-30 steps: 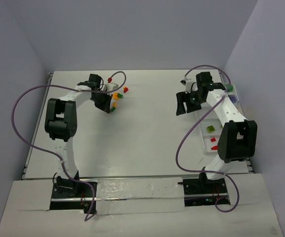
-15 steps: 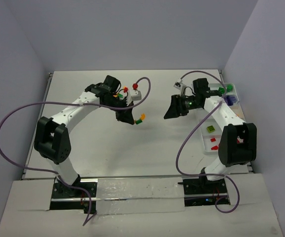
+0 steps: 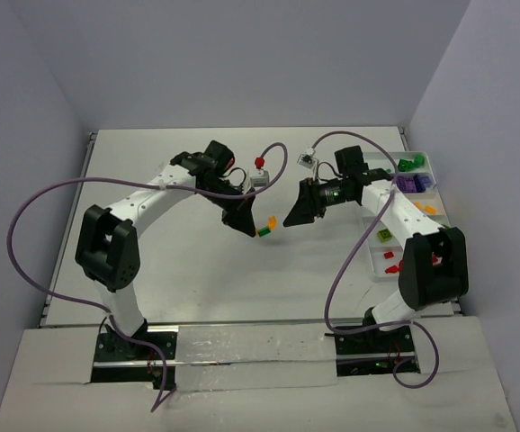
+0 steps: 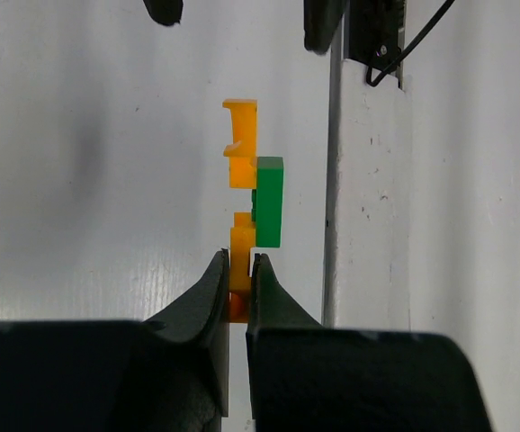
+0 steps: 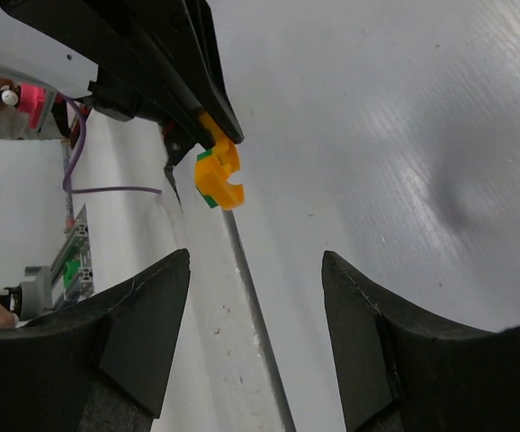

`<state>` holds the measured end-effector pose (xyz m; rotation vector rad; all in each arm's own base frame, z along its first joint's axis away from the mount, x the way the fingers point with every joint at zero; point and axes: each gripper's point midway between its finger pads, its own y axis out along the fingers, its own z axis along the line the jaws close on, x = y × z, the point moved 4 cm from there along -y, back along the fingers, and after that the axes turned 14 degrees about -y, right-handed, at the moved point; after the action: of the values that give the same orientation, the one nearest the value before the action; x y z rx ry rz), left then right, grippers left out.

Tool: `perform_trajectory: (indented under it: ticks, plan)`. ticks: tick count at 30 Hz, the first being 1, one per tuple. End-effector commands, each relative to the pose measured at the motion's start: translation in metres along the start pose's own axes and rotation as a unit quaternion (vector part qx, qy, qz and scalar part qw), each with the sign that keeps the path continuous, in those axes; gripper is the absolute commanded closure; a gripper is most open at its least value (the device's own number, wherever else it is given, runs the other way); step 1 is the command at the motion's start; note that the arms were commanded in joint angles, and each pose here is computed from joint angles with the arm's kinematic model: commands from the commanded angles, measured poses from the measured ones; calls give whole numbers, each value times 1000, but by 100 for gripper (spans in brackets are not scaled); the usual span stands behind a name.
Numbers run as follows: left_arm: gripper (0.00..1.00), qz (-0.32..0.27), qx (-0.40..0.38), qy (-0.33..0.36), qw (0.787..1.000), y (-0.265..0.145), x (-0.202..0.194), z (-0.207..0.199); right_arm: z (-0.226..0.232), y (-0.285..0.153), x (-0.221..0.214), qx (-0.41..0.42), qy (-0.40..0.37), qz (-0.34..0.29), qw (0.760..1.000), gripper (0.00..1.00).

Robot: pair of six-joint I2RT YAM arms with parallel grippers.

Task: Sort the legos into containers by color

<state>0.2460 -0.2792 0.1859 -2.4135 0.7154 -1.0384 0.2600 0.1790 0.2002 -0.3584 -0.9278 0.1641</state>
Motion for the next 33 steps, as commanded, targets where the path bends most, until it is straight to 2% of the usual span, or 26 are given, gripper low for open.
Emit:
perform_trajectory:
  ticks: [1, 9, 21, 25, 27, 33]
  plan:
    - [100, -10, -20, 13, 1000, -1, 13, -10, 8, 7, 14, 29, -31, -8, 999, 33]
    - [100, -4, -19, 18, 1000, 3, 14, -10, 9, 18, 19, 38, -33, 0, 999, 34]
    - [100, -2, -26, 22, 999, 6, 17, -13, 3, 29, 24, 34, -26, 7, 999, 42]
    - [100, -2, -25, 21, 999, 7, 18, -11, 5, 30, 24, 38, -29, 7, 999, 54]
    - [100, -2, -20, 19, 1000, 8, 18, -8, 8, 31, 24, 45, -28, 7, 999, 63]
    - [100, 2, -8, 3, 1000, 16, 15, 5, 7, 34, 21, 47, -27, 8, 999, 81]
